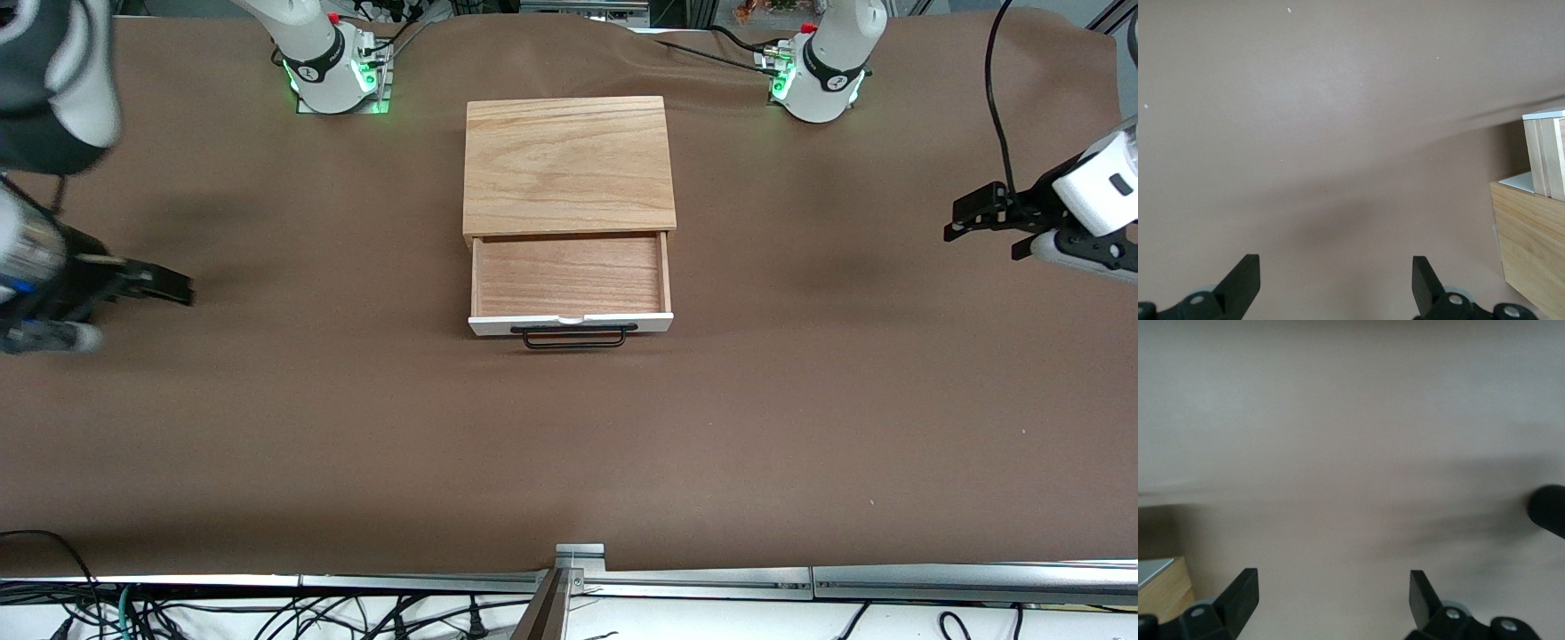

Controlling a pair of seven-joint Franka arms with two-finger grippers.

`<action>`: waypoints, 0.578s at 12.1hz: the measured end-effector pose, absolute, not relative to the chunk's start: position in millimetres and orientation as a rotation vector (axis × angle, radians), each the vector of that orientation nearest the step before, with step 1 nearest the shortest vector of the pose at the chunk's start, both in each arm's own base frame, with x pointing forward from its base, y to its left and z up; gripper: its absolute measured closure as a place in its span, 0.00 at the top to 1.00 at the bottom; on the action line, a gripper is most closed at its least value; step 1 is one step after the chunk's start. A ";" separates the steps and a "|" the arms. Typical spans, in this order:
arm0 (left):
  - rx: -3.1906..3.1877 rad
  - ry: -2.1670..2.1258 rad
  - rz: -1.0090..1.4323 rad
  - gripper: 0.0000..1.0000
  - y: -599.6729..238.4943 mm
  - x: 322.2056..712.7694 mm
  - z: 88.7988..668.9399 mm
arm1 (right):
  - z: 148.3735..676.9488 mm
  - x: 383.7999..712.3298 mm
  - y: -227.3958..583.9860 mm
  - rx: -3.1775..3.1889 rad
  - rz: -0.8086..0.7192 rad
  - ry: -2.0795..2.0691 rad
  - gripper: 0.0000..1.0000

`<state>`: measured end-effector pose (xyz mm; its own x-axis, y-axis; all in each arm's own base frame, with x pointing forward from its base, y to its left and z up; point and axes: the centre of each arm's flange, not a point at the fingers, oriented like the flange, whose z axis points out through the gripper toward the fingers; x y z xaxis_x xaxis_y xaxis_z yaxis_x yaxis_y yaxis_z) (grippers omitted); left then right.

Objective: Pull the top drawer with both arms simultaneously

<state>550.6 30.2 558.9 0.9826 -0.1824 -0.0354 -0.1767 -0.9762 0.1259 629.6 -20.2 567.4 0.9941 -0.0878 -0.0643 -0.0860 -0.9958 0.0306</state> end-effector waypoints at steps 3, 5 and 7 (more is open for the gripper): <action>3.008 -0.127 -0.134 0.98 28.7 524.3 585.9 | 579.6 587.3 -82.2 3.136 -0.127 -0.264 1.00; 3.047 -0.094 -0.144 0.99 21.8 506.1 607.5 | 592.8 566.8 -88.0 3.099 -0.113 -0.209 1.00; 3.074 -0.074 -0.169 0.99 10.5 491.4 621.0 | 609.2 553.6 -78.3 3.085 -0.082 -0.063 1.00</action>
<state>491.4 10.5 621.0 0.9928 -0.0512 -0.1080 -0.0444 -0.9969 0.0646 553.6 -78.3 609.2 0.9978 -0.0419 -0.0523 -0.0390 -0.9977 0.0554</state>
